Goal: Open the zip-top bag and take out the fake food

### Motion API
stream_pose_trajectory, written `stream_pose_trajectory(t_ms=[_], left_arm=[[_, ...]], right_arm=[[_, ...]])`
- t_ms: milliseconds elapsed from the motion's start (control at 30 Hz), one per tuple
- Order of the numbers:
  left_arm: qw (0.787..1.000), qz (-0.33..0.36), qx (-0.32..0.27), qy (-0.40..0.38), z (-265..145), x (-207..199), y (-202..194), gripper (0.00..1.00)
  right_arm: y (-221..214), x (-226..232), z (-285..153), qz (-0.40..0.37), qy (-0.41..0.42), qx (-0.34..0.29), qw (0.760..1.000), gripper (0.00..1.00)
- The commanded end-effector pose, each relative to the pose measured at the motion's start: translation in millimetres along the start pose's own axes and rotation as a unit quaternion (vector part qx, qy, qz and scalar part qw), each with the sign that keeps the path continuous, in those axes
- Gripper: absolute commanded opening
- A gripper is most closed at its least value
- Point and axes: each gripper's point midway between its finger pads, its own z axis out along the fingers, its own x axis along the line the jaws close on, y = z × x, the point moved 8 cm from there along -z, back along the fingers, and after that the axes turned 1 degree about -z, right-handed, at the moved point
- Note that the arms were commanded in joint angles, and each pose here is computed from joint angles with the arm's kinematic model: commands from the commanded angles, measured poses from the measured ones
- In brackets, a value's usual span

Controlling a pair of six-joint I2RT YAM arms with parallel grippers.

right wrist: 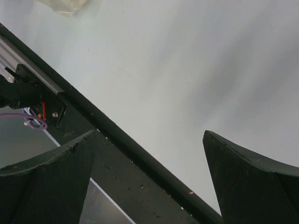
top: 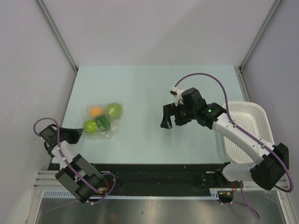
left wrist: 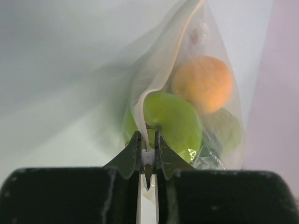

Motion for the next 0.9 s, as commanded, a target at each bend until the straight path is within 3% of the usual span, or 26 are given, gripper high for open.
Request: stream_pose_trajectory(t_ms=[0,300,433,667,867], left_arm=[[0.997,0.022,0.055,-0.047,-7.1,-27.0,-19.6,0.00],[0.977,0.152,0.127,-0.079,-19.0,-105.3,-49.9,0.00],[0.968,0.203,0.127,-0.077,-28.5,-143.8,-49.6,0.00],[0.961,0.215,0.161,-0.062,-30.6,-166.9,-74.5,0.00],[0.964,0.189,0.186,-0.025,-37.4,-164.5,-96.8,0.00]], right_arm=[[31.0,17.5,8.5,-0.058,0.021,-0.077,0.995,1.00],[42.0,53.3,38.9,-0.106,0.039,-0.107,0.988,1.00],[55.0,74.9,50.8,-0.127,0.048,-0.124,0.983,1.00],[80.6,101.2,92.2,-0.199,0.073,-0.164,0.963,1.00],[91.8,129.2,126.7,-0.307,0.104,-0.240,0.915,1.00]])
